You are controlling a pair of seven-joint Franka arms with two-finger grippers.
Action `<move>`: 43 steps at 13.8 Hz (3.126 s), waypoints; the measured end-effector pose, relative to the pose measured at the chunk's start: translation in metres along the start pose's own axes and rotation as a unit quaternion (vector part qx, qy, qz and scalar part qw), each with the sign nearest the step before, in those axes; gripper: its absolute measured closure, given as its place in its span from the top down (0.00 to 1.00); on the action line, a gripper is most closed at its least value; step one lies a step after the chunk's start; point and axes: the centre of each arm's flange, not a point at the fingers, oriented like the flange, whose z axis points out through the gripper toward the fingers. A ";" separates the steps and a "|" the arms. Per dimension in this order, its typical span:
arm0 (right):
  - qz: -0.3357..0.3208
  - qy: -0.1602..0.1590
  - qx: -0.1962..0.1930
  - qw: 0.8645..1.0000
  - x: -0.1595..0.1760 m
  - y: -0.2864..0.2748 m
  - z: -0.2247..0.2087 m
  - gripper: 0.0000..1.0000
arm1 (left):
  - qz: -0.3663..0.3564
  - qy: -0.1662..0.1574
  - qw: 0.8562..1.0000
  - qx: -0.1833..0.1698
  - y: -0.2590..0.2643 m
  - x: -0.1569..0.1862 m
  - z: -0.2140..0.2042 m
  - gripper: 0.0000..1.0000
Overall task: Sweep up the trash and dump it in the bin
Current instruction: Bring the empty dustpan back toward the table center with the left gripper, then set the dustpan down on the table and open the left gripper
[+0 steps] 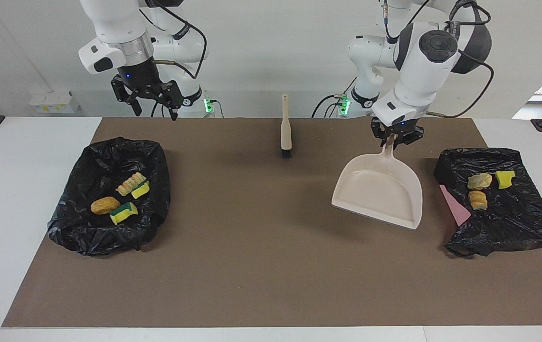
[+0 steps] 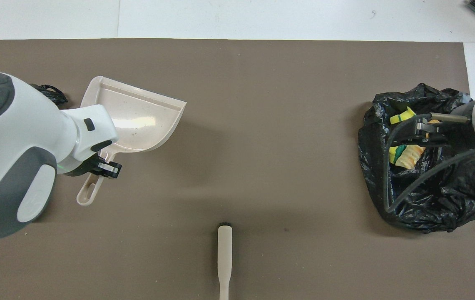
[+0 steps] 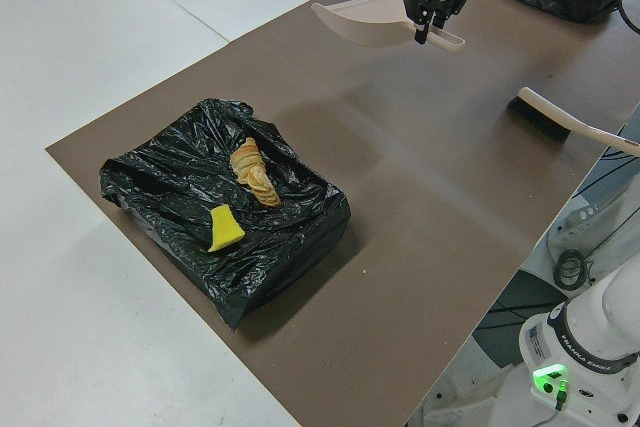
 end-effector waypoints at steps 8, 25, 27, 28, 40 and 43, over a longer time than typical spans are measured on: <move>-0.034 -0.001 -0.006 0.999 0.005 0.014 0.001 1.00 | -0.042 0.029 0.998 -0.035 0.108 0.038 0.053 0.31; -0.083 -0.003 -0.006 0.996 0.011 0.030 0.003 1.00 | -0.123 0.046 0.990 -0.042 0.165 0.072 0.119 1.00; -0.083 -0.003 -0.006 0.997 0.011 0.031 0.003 1.00 | -0.154 0.054 0.985 -0.049 0.124 0.076 0.096 1.00; -0.083 -0.003 -0.006 0.997 0.011 0.031 0.003 1.00 | -0.166 0.059 0.983 -0.052 0.103 0.078 0.083 1.00; -0.083 -0.003 -0.006 0.997 0.011 0.031 0.003 1.00 | -0.150 0.054 0.986 -0.055 -0.098 0.046 -0.001 1.00; -0.083 -0.003 -0.006 0.997 0.011 0.031 0.003 1.00 | -0.136 0.053 0.988 -0.055 -0.140 0.032 -0.011 1.00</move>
